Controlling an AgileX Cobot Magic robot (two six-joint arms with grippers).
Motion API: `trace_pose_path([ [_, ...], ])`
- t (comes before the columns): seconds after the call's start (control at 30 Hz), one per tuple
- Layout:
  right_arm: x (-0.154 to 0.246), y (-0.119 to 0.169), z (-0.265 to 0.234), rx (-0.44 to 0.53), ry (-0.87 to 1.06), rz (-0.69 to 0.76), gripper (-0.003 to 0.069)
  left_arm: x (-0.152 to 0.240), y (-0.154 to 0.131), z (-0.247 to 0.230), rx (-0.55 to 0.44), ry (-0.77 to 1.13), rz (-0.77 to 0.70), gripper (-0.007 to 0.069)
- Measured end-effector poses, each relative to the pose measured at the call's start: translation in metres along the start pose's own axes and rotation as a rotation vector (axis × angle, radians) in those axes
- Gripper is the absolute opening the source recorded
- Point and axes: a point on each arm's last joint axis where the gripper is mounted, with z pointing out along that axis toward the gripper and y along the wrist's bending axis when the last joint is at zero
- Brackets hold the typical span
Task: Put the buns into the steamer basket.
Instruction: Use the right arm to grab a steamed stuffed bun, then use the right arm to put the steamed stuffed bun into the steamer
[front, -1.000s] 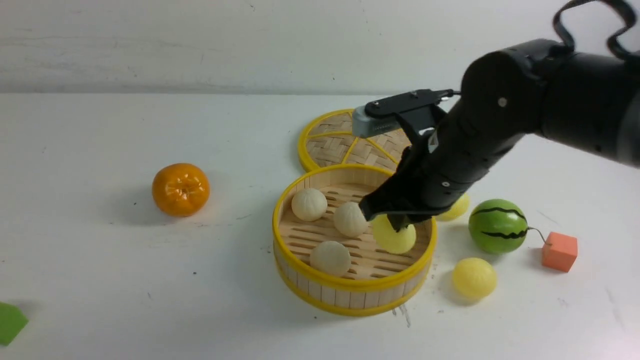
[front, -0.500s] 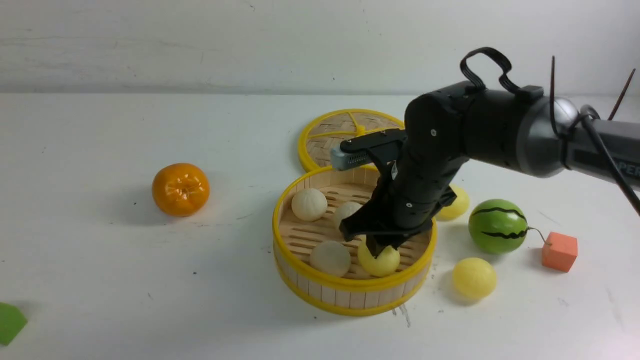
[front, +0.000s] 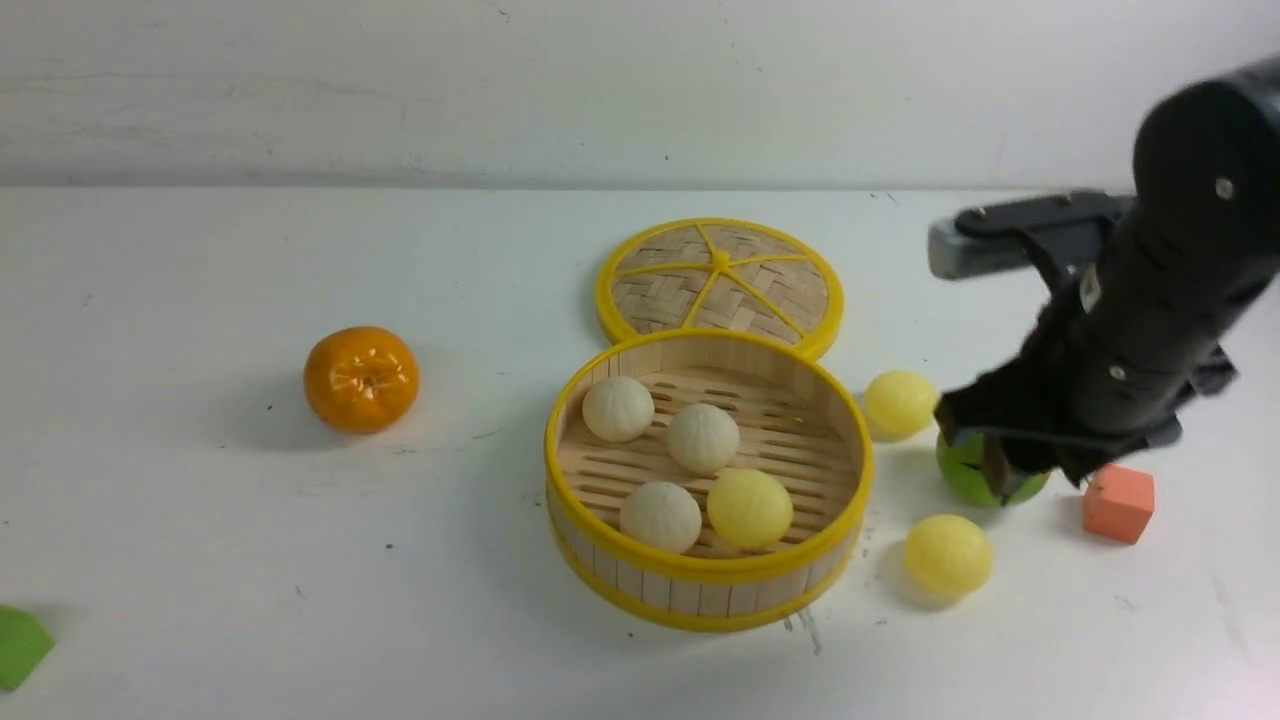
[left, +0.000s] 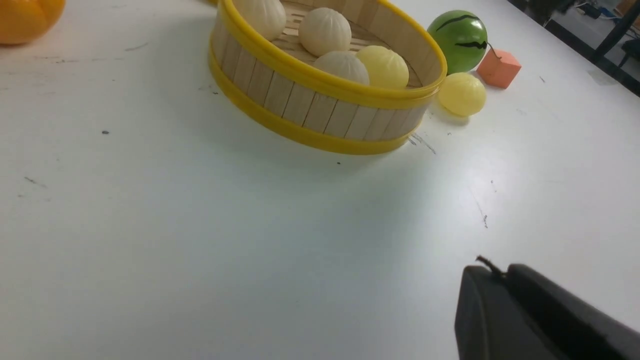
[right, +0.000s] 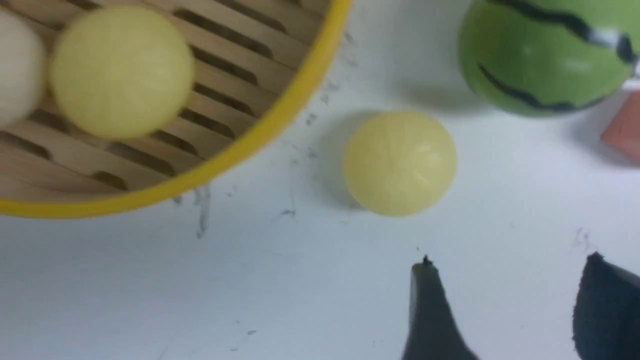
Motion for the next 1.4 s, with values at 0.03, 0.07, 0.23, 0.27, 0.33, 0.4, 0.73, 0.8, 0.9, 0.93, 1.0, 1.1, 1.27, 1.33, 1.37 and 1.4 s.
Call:
trace_pose_path([
  [0.03, 0.002, -0.004, 0.009, -0.019, 0.015, 0.032, 0.034, 0.0, 0.0, 0.0, 0.0, 0.0, 0.0, 0.0039],
  [0.07, 0.004, -0.01, 0.02, -0.051, 0.036, 0.072, 0.0296, 0.0, 0.0, 0.0, 0.0, 0.0, 0.0, 0.0039],
  [0.23, -0.005, -0.009, 0.039, -0.132, 0.006, 0.101, 0.0249, 0.0, 0.0, 0.0, 0.0, 0.0, 0.0, 0.0039],
  [0.27, -0.007, -0.008, 0.047, -0.144, 0.005, 0.104, 0.0251, 0.0, 0.0, 0.0, 0.0, 0.0, 0.0, 0.0039],
  [0.33, -0.008, -0.008, 0.055, -0.146, 0.015, 0.108, 0.0256, 0.0, 0.0, 0.0, 0.0, 0.0, 0.0, 0.0039],
  [0.4, -0.01, -0.008, 0.065, -0.144, 0.026, 0.113, 0.026, 0.0, 0.0, 0.0, 0.0, 0.0, 0.0, 0.0039],
  [0.73, -0.016, -0.009, 0.078, -0.136, -0.017, 0.114, 0.0263, 0.0, 0.0, 0.0, 0.0, 0.001, 0.0, 0.0052],
  [0.8, -0.016, -0.009, 0.08, -0.132, -0.015, 0.11, 0.0263, 0.0, 0.0, 0.0, 0.0, 0.001, 0.0, 0.0054],
  [0.9, -0.016, -0.01, 0.092, -0.122, 0.004, 0.106, 0.0255, 0.0, 0.0, 0.0, 0.0, 0.001, 0.0, 0.0057],
  [0.93, -0.016, -0.01, 0.093, -0.122, 0.005, 0.106, 0.0246, 0.0, 0.0, 0.0, 0.0, 0.001, 0.0, 0.0057],
  [1.0, -0.016, -0.01, 0.093, -0.122, 0.004, 0.106, 0.0211, 0.0, 0.0, 0.0, 0.0, 0.001, 0.0, 0.0057],
  [1.1, -0.016, -0.01, 0.092, -0.12, 0.002, 0.091, 0.0148, 0.0, 0.0, 0.0, 0.0, 0.001, 0.0, 0.0057],
  [1.27, -0.014, -0.01, 0.077, -0.122, -0.003, 0.046, 0.0, 0.0, 0.0, 0.0, 0.0, 0.001, 0.0, 0.0057],
  [1.33, -0.014, -0.009, 0.061, -0.132, -0.017, 0.044, 0.0, 0.0, 0.0, 0.0, 0.0, 0.001, 0.0, 0.0058],
  [1.37, -0.015, -0.008, 0.054, -0.138, -0.026, 0.037, 0.0, 0.0, 0.0, 0.0, 0.0, 0.001, 0.0, 0.006],
  [1.4, -0.015, -0.008, 0.052, -0.14, -0.032, 0.035, 0.0, 0.0, 0.0, 0.0, 0.0, 0.001, 0.0, 0.006],
])
